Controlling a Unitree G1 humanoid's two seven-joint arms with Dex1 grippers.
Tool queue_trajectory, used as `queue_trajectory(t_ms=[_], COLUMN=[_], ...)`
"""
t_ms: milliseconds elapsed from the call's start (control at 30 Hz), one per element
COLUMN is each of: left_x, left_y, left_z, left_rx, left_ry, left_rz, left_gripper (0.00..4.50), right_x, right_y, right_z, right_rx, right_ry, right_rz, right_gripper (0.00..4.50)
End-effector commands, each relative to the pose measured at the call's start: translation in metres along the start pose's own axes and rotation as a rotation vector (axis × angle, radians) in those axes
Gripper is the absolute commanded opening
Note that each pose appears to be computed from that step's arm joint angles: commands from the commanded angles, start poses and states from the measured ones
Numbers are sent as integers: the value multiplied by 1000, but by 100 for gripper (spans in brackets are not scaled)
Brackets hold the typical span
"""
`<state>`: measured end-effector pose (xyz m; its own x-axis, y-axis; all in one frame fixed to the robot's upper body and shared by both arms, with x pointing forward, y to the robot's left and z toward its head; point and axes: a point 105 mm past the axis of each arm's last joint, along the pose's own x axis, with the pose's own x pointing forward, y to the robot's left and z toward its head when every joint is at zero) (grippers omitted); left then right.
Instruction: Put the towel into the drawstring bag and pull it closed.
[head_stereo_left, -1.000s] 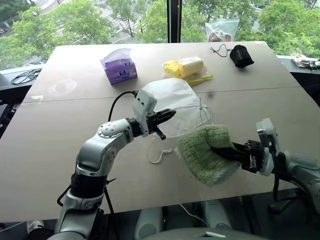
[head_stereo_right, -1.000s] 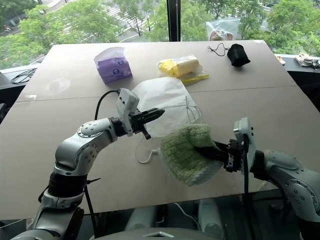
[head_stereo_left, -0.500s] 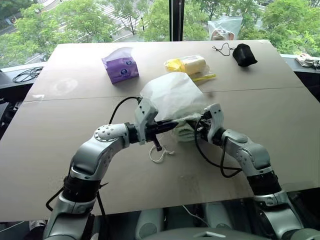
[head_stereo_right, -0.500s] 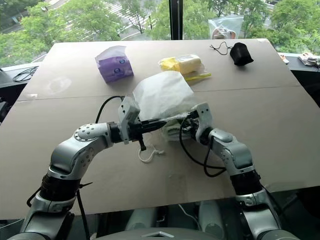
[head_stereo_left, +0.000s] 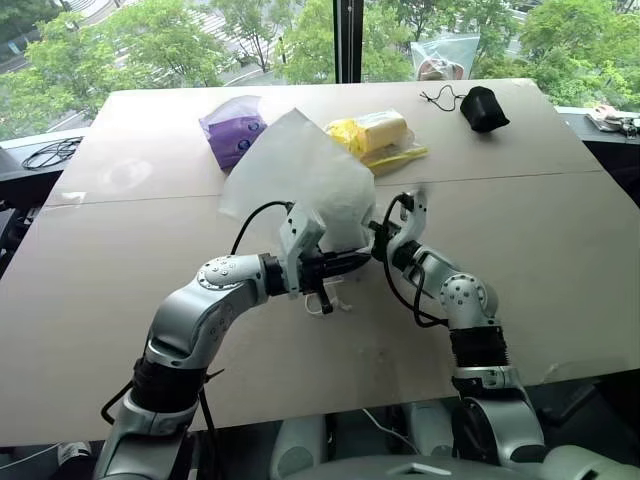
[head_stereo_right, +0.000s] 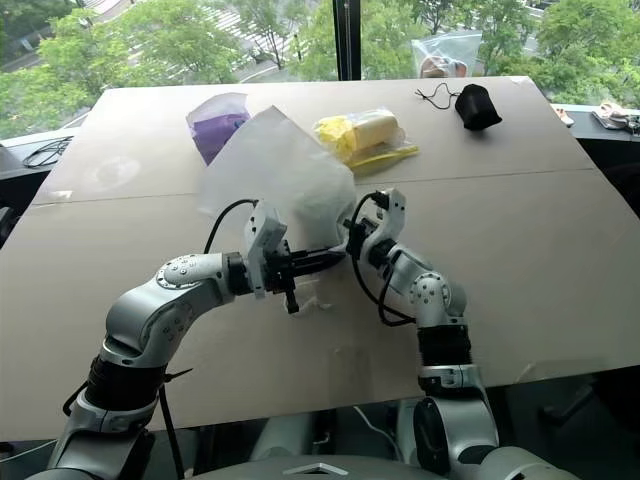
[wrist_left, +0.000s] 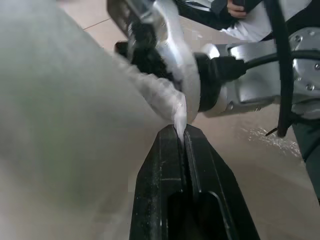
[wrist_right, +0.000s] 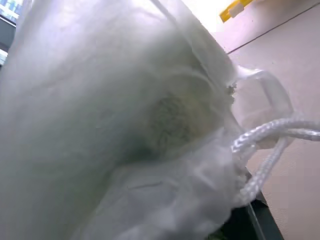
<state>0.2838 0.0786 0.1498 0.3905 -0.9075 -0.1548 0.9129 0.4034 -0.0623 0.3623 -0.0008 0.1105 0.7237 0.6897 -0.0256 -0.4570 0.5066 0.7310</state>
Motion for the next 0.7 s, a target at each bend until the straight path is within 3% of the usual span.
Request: queue_trajectory(t_ms=[33,167,333,433,667,700], left_x=[-3,-16,-27,-29,-29,-29], left_y=[2,19,40,46,40,39], left_z=[9,10,16,20,22,20], left_rx=[36,13,3,22,48,53], left_ry=[-17,-24,-37,-37,-18,-8], left_rz=[9,78,148,156,123,120], left_gripper=[0,0,0,0,0,0], right_x=[8,-16,-43,-46,-4,5], right_y=[27,4,-3,-2,7,15], right_z=[6,14,26,19,-4,-5], right_rx=[-41,-138,-274,-382,-541,-510], right_ry=[-50,-52,-46,-3,14,-9], right_rz=[112,41,34,44,63,107], right_gripper=[190,378,378,378,378,325])
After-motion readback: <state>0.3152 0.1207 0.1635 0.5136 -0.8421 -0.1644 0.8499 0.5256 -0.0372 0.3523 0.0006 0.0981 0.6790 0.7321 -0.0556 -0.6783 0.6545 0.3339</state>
